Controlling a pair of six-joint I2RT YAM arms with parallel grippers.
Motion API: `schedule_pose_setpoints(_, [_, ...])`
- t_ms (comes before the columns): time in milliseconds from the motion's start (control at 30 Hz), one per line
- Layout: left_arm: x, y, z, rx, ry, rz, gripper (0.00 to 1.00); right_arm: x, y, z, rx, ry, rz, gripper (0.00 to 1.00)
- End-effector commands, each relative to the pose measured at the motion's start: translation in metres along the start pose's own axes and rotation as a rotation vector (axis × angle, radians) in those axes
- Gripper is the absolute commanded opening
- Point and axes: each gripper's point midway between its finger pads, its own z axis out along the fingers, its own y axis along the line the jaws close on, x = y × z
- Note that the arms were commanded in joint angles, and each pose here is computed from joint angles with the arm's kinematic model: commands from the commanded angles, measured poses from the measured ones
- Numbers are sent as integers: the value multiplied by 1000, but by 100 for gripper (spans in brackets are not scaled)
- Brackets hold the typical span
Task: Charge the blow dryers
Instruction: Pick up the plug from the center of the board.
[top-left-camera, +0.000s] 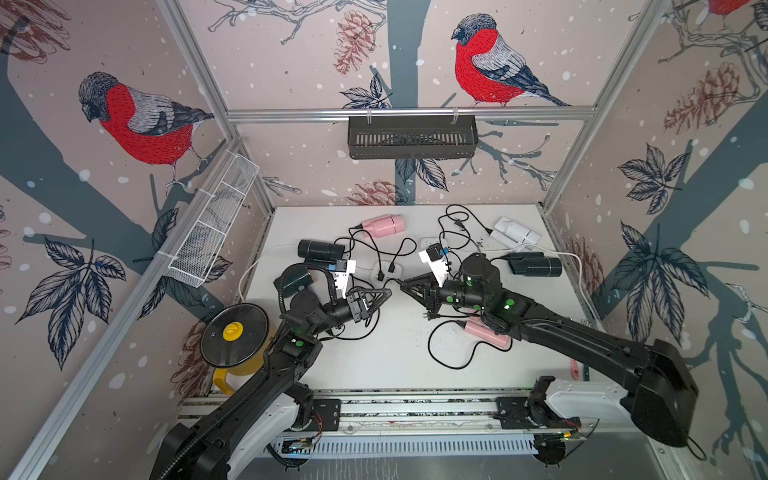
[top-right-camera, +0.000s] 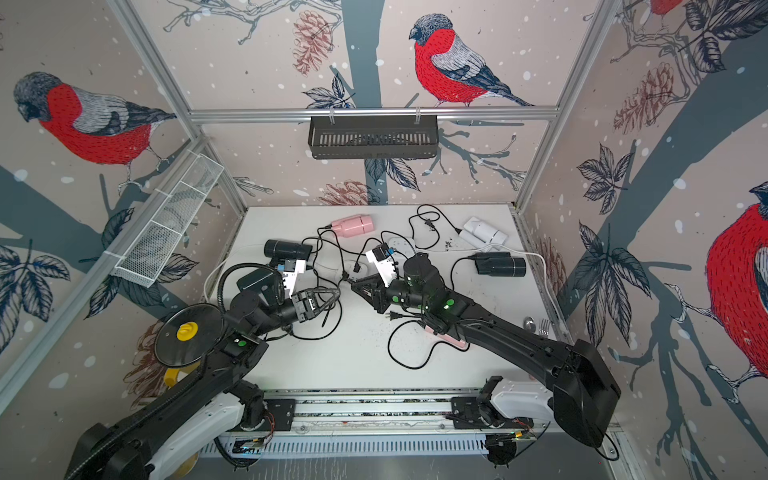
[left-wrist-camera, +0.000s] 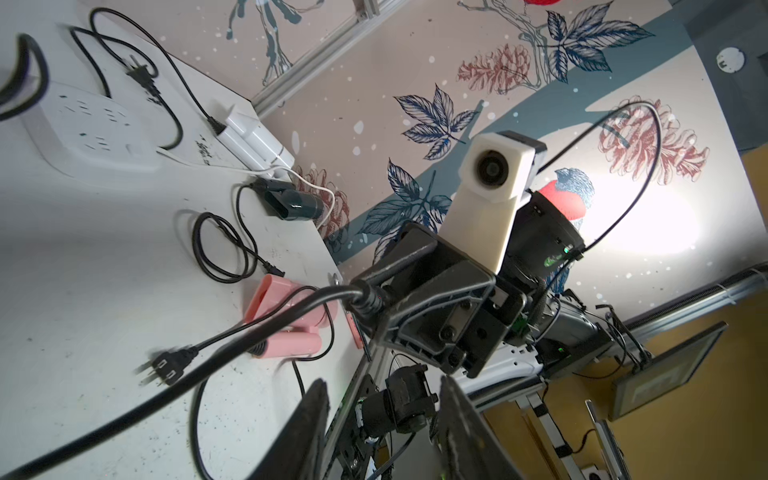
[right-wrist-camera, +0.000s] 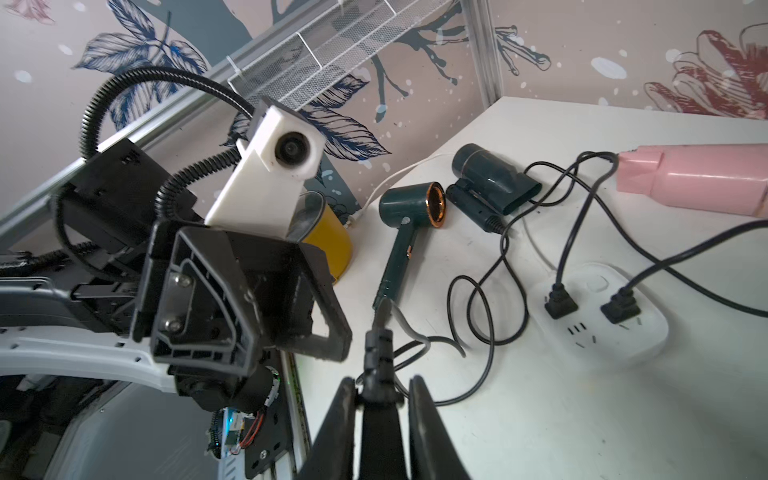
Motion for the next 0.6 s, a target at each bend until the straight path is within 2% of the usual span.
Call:
schedule_pose_setpoints(0, [-2,-16,4,76,-21,42,45,-16,23,-6,-150,-60,32,16])
schedule_pose_setpoints(300, [-17,-23,5,145,-127,72,45,-11,33,-10,-264,-45,74,17])
schedule_pose_setpoints(567, [-19,-29,11,189,-113,105,44,-1,33,-7,-304,-18,110,17])
